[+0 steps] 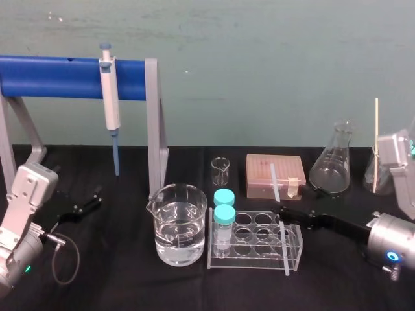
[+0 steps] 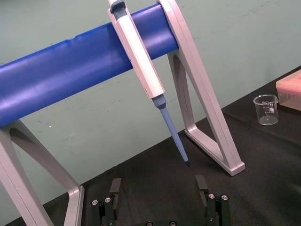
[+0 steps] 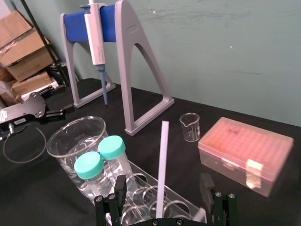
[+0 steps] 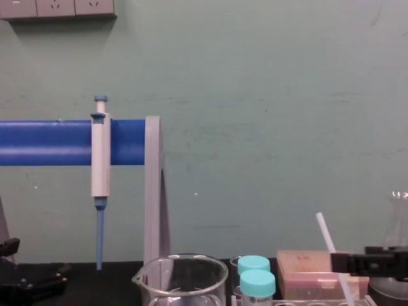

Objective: Pick up the stirring rod with one hand, then place it down.

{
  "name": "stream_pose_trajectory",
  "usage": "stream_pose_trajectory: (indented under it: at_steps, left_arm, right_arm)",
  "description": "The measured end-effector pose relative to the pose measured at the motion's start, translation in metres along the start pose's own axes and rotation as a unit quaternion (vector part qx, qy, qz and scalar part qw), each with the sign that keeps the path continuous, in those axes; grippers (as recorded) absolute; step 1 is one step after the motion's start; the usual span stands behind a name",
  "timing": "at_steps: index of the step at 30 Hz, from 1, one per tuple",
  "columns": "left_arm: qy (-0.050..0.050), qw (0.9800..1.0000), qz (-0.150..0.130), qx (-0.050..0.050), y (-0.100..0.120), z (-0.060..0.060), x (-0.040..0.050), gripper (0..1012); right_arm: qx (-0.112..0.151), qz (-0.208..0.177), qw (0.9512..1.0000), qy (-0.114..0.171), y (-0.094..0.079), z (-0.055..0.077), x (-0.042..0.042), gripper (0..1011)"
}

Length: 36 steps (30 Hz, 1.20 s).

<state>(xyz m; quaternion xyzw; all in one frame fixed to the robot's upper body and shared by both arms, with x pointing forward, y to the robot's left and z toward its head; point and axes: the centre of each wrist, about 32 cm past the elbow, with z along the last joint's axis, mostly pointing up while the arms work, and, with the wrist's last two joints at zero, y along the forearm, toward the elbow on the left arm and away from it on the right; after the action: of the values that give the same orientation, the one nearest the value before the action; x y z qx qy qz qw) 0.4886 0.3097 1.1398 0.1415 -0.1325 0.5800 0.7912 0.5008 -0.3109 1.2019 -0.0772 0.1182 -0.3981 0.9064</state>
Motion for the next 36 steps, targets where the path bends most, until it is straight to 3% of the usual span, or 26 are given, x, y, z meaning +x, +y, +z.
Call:
stream_pose_trajectory:
  at_steps: [12, 23, 34, 36]
  left_arm:
    - [0.0, 1.0, 0.0, 0.0, 0.0, 0.0, 0.0, 1000]
    - [0.0, 1.0, 0.0, 0.0, 0.0, 0.0, 0.0, 1000]
    - [0.0, 1.0, 0.0, 0.0, 0.0, 0.0, 0.0, 1000]
    - [0.0, 1.0, 0.0, 0.0, 0.0, 0.0, 0.0, 1000]
  right_arm:
    - [-0.003, -0.008, 0.9994, -0.034, 0.021, 0.004, -0.0068, 1000]
    - [-0.001, -0.008, 0.9995, -0.03, 0.02, 0.003, -0.006, 993]
    - [0.0, -0.008, 0.9996, -0.028, 0.019, 0.003, -0.0058, 734]
    - [0.0, -0.008, 0.9996, -0.028, 0.019, 0.003, -0.0057, 628]
